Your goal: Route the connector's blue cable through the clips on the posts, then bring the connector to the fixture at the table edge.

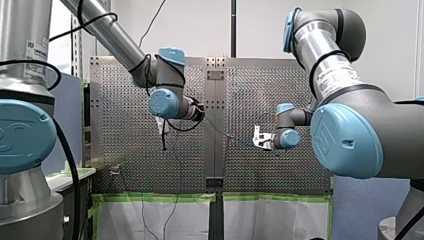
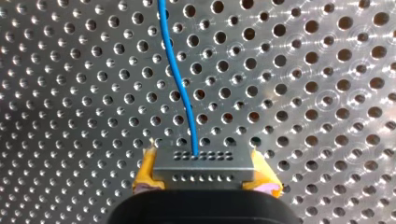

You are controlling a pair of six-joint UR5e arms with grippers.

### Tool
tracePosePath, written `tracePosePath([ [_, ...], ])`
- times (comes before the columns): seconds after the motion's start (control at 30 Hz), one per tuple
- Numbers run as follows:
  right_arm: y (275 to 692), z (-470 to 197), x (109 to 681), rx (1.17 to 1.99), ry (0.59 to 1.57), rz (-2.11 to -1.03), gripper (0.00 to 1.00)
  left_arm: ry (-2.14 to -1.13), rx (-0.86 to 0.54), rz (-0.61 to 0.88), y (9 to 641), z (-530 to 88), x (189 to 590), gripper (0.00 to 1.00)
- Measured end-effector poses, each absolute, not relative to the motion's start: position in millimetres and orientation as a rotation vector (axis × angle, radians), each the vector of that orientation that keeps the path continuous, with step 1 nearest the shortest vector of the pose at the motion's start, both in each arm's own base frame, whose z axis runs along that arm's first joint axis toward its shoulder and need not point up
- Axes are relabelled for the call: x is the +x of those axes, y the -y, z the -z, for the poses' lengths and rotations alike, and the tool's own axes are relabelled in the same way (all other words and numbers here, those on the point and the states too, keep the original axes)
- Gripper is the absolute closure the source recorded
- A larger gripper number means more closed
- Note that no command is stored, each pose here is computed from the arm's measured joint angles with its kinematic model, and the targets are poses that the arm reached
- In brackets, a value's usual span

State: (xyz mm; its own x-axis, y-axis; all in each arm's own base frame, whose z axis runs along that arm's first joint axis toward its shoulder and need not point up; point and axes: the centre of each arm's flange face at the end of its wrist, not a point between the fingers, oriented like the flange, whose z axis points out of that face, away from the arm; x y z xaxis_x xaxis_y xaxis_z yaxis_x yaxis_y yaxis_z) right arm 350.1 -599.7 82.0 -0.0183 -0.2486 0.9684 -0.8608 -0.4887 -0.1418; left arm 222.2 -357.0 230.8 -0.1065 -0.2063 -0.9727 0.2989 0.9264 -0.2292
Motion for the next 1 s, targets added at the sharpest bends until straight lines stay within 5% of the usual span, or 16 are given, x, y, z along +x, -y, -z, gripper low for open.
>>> tracePosePath([
  [0.47, 605, -81, 336, 1.721, 1.201, -1.482, 0.89, -1.618, 0.071, 0.427, 321, -232, 187, 0.0],
  [1.0, 613, -147, 307, 1.558, 1.252, -1.39, 0.89, -1.639, 0.089, 0.385, 282, -216, 146, 0.0],
])
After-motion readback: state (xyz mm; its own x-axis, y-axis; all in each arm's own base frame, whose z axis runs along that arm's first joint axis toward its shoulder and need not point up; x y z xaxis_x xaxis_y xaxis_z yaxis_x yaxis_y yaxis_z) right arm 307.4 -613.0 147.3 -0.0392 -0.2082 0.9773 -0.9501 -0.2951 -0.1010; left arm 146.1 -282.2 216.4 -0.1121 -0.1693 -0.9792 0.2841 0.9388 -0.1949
